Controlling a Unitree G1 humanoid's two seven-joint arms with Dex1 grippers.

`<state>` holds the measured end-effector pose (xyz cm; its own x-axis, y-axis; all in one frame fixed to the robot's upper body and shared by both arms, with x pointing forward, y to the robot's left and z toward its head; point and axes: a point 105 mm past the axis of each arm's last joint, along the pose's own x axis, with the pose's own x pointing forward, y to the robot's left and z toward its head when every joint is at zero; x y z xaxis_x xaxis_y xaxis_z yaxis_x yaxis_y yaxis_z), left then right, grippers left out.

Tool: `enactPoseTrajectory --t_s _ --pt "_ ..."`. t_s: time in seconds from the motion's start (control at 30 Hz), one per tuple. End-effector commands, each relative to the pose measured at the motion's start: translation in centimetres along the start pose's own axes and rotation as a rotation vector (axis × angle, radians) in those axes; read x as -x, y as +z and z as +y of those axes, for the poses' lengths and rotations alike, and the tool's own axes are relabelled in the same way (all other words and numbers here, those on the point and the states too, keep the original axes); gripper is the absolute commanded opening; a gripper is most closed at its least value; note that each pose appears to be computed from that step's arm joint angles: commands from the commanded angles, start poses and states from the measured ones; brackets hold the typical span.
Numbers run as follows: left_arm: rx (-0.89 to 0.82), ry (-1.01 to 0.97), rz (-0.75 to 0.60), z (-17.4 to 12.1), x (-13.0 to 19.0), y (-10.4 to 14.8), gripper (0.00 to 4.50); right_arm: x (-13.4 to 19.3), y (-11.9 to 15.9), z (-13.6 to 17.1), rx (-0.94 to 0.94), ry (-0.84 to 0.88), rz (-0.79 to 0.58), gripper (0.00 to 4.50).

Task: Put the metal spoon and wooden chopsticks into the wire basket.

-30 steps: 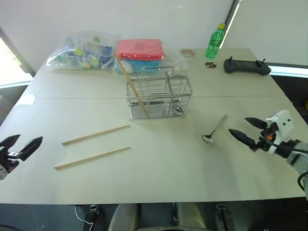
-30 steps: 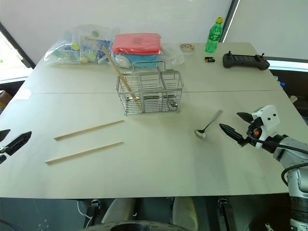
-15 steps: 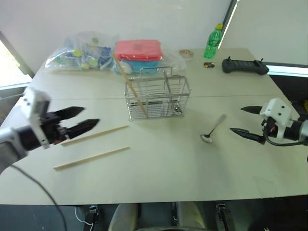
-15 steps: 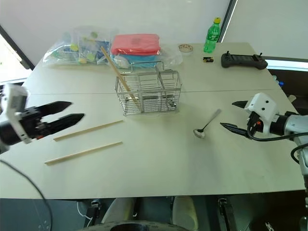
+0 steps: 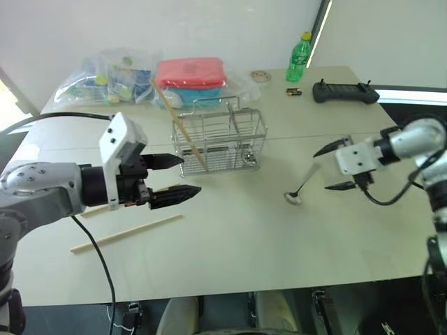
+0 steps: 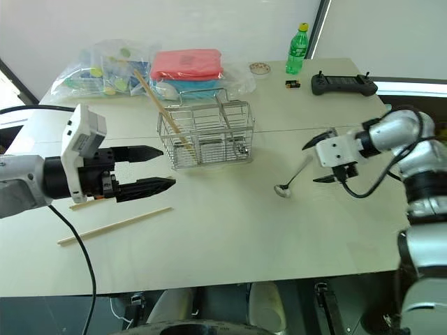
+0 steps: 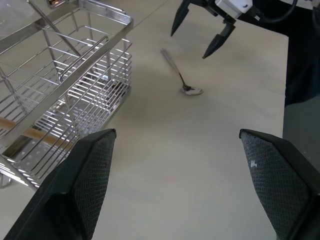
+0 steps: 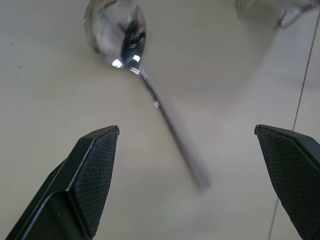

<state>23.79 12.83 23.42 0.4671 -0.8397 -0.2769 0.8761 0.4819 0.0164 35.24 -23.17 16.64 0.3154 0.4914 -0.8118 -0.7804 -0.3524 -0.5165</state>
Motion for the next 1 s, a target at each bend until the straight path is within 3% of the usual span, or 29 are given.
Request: enactPoseTrajectory --t_s 0.03,0.4,1.0 --pt "-0.037 0.029 -0.037 0.1 0.3 0.9 4.16 -0.5 0.4 -0.2 0.077 0.08 0.006 4.5" --pt "-0.046 0.084 -0.067 -0.1 0.7 1.5 4.16 -2.5 1.0 0.6 0.196 0.276 0.018 4.5" --pt "-0.055 0.124 -0.109 0.2 1.0 2.7 4.16 -4.9 1.0 -0.7 0.236 0.264 0.101 4.5"
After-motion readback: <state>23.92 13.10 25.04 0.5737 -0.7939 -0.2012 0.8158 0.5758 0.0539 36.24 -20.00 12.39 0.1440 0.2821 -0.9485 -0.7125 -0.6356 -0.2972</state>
